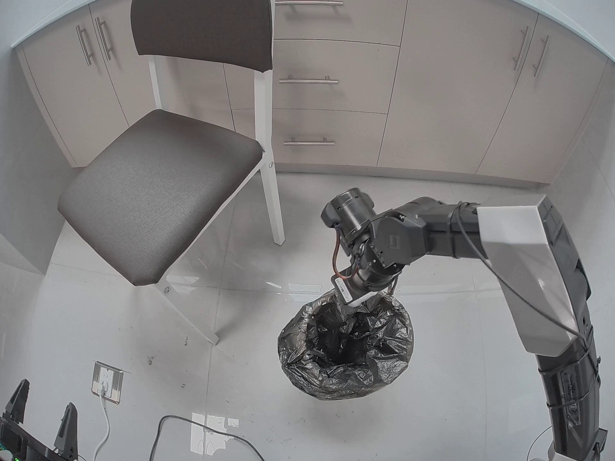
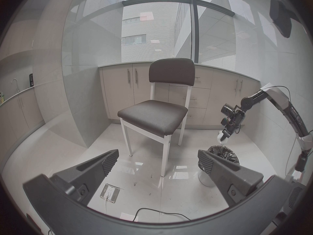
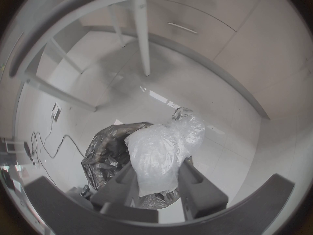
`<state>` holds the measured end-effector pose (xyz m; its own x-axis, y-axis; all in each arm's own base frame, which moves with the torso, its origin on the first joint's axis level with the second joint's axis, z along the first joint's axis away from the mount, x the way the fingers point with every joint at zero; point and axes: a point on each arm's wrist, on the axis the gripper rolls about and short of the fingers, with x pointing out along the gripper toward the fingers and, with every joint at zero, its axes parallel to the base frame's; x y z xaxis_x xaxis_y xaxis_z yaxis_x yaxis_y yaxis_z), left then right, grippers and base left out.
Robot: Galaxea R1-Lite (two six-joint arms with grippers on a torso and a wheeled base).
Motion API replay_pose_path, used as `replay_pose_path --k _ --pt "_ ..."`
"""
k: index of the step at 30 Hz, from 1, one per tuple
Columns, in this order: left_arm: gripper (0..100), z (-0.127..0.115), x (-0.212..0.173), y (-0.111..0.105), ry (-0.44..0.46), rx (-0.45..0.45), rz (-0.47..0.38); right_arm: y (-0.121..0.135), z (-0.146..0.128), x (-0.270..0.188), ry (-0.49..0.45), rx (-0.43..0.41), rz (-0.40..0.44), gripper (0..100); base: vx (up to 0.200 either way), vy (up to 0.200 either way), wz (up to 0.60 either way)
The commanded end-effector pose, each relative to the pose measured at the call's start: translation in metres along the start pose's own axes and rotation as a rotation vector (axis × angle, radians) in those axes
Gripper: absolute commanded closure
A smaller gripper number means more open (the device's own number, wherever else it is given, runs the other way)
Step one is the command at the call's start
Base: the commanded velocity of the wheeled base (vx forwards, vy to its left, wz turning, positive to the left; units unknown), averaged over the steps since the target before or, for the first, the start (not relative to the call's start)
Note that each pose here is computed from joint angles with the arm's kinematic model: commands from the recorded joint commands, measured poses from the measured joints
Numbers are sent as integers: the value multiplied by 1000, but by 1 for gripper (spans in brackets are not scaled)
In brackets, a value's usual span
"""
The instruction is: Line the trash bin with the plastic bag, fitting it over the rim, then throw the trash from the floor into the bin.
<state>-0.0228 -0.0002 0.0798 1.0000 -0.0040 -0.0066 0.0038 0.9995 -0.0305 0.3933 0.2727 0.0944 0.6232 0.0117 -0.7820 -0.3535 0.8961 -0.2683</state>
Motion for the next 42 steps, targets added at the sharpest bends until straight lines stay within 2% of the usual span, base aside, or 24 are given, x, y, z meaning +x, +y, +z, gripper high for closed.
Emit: replay_pose_path --k 1,4,12,30,31,42 --pt "0 -4 0 0 -4 0 -1 22 -14 21 56 -73 8 100 0 0 0" --pt "0 -4 0 0 -4 0 -1 36 -29 44 110 -122 2 100 0 0 0" --pt "0 -4 0 0 -4 0 1 51 -54 82 186 -149 -1 100 0 0 0" --pt "0 -4 0 0 -4 0 -1 55 -59 87 200 -161 -1 100 0 0 0" --pt "0 -4 0 0 -5 0 -1 55 -58 87 198 -160 -1 0 0 0 0" --pt "0 -4 0 0 -5 0 -1 55 -57 87 188 -148 -1 0 0 0 0"
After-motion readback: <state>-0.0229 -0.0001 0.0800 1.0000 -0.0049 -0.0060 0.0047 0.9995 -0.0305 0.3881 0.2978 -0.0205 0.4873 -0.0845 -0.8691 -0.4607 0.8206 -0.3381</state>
